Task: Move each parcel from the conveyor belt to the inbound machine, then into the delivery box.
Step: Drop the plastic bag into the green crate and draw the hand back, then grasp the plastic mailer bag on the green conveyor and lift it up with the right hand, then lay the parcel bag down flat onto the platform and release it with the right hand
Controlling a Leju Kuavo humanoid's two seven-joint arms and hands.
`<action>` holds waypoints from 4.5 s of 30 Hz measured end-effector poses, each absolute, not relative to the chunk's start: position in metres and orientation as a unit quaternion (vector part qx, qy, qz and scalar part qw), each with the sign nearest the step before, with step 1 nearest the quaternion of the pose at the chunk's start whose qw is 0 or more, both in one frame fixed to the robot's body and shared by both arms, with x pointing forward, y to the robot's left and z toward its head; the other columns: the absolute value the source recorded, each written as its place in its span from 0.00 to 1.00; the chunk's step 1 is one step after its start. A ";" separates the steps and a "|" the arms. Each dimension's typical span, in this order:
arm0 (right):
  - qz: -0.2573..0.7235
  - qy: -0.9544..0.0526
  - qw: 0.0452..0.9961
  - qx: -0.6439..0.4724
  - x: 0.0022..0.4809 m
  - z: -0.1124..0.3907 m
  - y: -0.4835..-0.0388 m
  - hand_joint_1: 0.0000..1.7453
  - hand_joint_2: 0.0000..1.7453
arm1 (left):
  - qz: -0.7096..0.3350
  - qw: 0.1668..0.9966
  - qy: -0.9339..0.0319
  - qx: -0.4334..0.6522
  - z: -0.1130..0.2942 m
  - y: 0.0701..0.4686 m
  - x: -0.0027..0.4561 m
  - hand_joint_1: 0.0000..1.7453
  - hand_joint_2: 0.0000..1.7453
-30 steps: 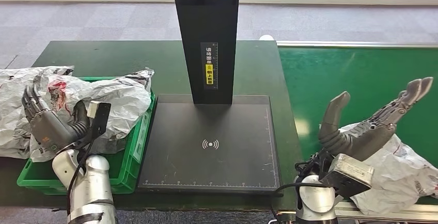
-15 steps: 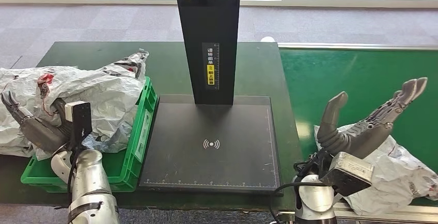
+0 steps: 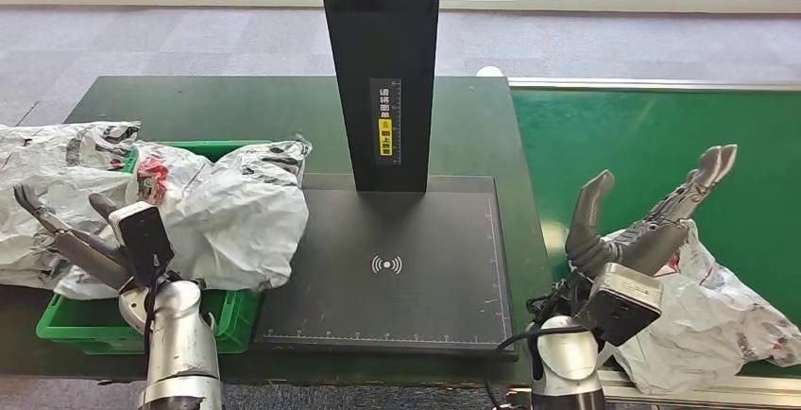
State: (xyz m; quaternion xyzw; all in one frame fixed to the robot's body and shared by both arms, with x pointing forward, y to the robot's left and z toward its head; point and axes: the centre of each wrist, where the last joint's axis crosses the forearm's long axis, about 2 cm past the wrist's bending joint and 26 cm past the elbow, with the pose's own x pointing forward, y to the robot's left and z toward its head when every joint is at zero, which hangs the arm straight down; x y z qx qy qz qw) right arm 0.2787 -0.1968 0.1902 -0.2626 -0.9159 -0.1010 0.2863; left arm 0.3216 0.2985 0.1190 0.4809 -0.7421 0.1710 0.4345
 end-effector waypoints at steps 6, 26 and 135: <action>-0.096 -0.912 0.301 -0.260 0.280 0.182 -0.195 0.00 1.00 | 0.153 0.430 -0.751 0.477 0.120 0.293 0.321 0.00 1.00; 0.133 -0.859 0.295 -0.397 0.290 0.148 -0.210 0.00 1.00 | 0.231 0.431 -0.808 0.329 0.131 0.274 0.318 0.00 1.00; 0.111 -0.845 0.521 -0.042 0.331 0.097 -0.099 0.00 0.00 | 0.025 0.433 -0.893 -0.123 0.147 0.152 0.325 0.00 1.00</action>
